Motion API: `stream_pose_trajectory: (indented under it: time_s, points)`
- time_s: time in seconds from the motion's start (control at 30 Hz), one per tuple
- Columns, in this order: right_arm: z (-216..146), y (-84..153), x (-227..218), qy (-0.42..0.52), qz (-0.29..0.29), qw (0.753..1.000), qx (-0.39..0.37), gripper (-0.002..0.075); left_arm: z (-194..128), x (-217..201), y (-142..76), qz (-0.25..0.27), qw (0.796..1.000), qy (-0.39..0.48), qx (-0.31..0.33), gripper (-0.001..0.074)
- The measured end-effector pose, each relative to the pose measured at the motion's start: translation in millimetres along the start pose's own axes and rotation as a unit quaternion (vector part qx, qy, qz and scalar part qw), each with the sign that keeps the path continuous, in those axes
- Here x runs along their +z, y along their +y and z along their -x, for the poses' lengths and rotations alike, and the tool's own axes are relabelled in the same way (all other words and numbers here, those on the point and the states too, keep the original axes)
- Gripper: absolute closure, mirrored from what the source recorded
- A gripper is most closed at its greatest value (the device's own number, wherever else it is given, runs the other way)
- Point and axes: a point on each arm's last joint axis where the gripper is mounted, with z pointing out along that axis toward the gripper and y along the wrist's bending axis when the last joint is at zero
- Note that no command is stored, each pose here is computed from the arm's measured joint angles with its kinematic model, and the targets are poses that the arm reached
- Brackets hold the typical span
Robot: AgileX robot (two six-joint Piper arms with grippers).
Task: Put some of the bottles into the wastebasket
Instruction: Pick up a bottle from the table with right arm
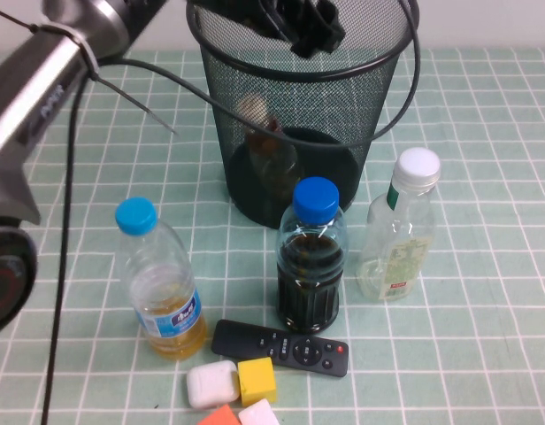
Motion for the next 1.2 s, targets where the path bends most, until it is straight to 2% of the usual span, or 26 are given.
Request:
stream_pose_trajectory:
  time_s: [0.07, 0.13, 0.27, 0.33, 0.57, 0.7, 0.8, 0.9, 1.1, 1.2]
  points:
    - [0, 0, 0, 0.000, 0.000, 1.000, 0.000, 0.0734, 10, -17, -3, 0.002, 1.000, -0.013, 0.005, 0.0337]
    - [0, 0, 0, 0.000, 0.000, 1.000, 0.000, 0.0734, 20, -38, -7, 0.002, 1.000, -0.024, 0.010, 0.0403]
    - [2, 0, 0, -0.010, 0.002, 1.000, 0.008, 0.0734, 37, -87, -18, -0.004, 0.999, -0.035, 0.024, 0.0626]
    - [4, 2, 0, -0.022, 0.012, 0.999, 0.040, 0.0734, 43, -113, -25, -0.009, 0.999, -0.036, 0.032, 0.0691]
    - [15, 6, -1, -0.078, 0.045, 0.980, 0.180, 0.0734, 57, -198, -47, 0.001, 0.996, -0.070, 0.060, 0.0734]
    - [22, 5, -3, -0.113, 0.060, 0.952, 0.279, 0.0734, 51, -246, -60, 0.022, 0.993, -0.087, 0.070, 0.0736]
    - [25, 3, -3, -0.129, 0.061, 0.940, 0.309, 0.0734, 34, -270, -68, 0.045, 0.991, -0.101, 0.070, 0.0737]
    - [25, 7, -4, -0.108, 0.076, 0.941, 0.313, 0.0734, 6, -286, -77, 0.068, 0.988, -0.125, 0.063, 0.0737]
    - [63, 22, -22, -0.016, 0.151, 0.955, 0.256, 0.0734, -85, -298, -98, 0.105, 0.981, -0.160, 0.042, 0.0737]
    - [88, 25, -29, 0.032, 0.170, 0.962, 0.213, 0.0734, -133, -296, -107, 0.125, 0.975, -0.181, 0.032, 0.0738]
